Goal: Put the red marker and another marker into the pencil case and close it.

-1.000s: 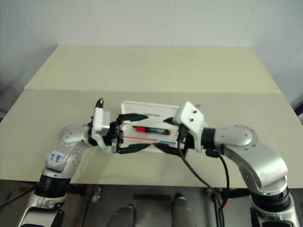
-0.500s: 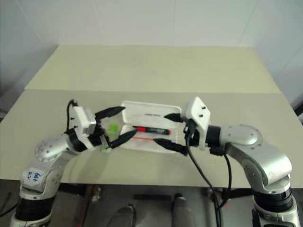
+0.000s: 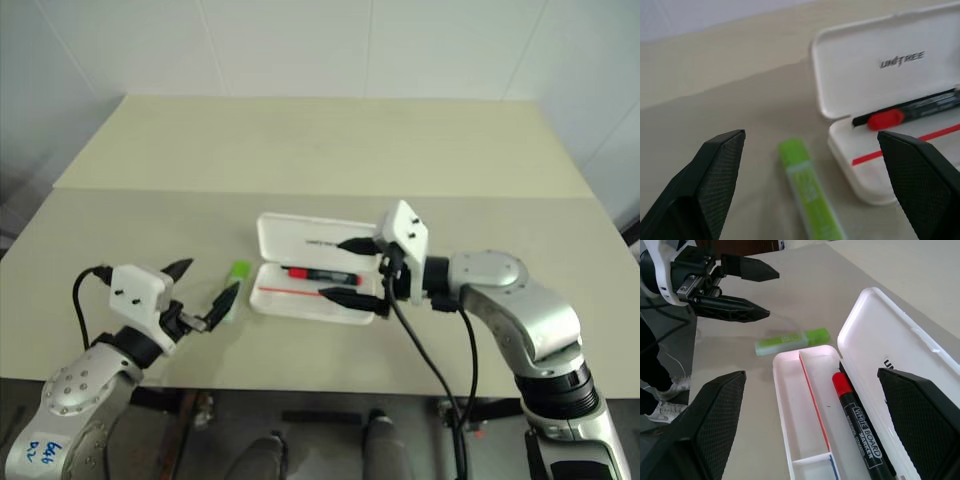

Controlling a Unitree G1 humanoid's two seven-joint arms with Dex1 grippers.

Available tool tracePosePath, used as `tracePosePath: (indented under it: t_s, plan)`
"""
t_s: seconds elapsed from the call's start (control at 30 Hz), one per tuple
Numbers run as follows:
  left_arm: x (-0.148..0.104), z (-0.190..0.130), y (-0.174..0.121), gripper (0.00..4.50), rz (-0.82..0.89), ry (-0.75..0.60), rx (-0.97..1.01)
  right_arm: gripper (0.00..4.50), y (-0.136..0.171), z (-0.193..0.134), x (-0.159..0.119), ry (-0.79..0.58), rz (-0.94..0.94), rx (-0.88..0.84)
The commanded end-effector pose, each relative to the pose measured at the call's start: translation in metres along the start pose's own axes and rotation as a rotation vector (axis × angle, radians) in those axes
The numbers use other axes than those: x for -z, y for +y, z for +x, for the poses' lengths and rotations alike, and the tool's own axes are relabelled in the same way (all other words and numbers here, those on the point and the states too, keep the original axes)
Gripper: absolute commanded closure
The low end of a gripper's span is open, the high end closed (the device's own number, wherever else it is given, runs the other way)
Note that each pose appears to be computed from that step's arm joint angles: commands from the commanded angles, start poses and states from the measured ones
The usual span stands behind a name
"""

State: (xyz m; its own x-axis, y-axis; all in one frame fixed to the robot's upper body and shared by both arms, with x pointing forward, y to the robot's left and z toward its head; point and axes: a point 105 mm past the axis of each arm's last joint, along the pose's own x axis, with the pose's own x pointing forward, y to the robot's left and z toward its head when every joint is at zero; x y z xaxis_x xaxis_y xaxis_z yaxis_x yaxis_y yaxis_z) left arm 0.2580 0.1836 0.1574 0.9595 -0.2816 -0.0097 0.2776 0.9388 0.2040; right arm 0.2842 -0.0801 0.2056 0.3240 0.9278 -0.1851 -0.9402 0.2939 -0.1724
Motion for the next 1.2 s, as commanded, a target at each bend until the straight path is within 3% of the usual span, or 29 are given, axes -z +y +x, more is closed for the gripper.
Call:
tracePosePath:
  t_s: [0.03,0.6,0.9,1.2]
  plan:
    - [0.0,-0.01,0.015,0.0,0.022,-0.022,-0.111,0.03,0.0,0.002,-0.007,-0.026,-0.038,-0.019]
    - [0.051,0.002,0.003,0.0,-0.052,0.107,-0.077,0.03,0.005,0.002,-0.009,-0.04,-0.022,-0.032]
    - [0.045,0.022,-0.009,0.0,-0.067,0.066,-0.027,0.03,0.012,-0.007,0.0,-0.016,0.024,-0.028]
    - [0.059,0.033,-0.014,0.0,-0.063,0.132,-0.007,0.03,0.01,-0.01,0.0,-0.013,0.021,0.002]
